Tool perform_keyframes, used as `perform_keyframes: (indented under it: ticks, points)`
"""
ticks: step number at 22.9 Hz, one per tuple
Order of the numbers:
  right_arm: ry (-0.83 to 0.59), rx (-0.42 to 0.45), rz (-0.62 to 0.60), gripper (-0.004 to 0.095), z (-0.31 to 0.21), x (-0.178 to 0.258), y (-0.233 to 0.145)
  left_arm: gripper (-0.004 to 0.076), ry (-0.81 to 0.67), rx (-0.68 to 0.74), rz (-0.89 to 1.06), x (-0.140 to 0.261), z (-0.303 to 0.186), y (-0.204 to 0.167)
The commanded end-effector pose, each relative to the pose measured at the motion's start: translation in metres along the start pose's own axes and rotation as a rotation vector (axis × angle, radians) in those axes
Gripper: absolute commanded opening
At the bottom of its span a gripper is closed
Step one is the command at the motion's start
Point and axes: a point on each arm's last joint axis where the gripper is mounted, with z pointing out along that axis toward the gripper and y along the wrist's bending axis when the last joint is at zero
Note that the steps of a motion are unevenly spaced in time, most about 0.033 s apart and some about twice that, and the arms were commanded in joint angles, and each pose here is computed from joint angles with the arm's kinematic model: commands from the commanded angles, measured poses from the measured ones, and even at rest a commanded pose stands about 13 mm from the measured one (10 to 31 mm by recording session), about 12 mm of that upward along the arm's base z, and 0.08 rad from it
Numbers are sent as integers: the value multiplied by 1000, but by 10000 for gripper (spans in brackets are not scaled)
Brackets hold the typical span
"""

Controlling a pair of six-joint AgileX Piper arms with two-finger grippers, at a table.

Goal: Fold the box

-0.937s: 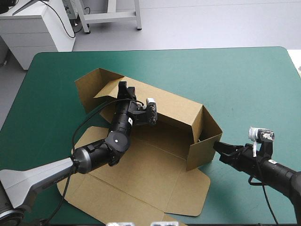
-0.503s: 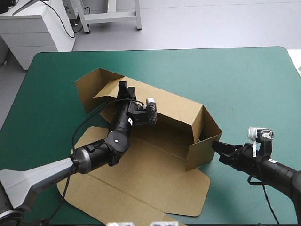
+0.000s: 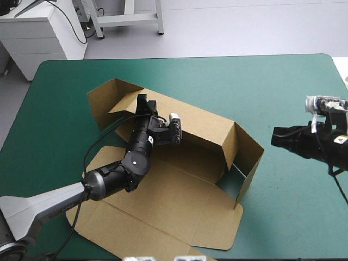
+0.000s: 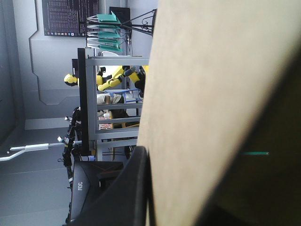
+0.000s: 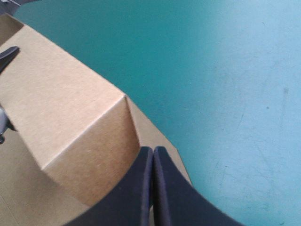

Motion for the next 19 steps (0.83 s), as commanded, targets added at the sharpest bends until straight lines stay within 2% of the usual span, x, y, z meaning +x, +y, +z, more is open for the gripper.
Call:
perform_keyframes:
  ticks: [1, 6, 10, 11, 19]
  points:
    - [-15, 1, 27, -11, 8, -24, -5, -8, -42, -16, -51, -4, -6, 12]
    - [39, -11, 74, -14, 32, -33, -20, -8, -25, -30, -55, -12, 5, 15]
    - [106, -6, 103, -14, 56, -34, -37, -8, 67, -111, -45, -27, 30, 30]
    - [112, -2, 105, -14, 61, -35, -41, -8, 96, -134, 13, -32, 38, 35]
    - [8, 59, 85, -14, 56, -51, -44, -8, 110, -162, 30, -43, 49, 44]
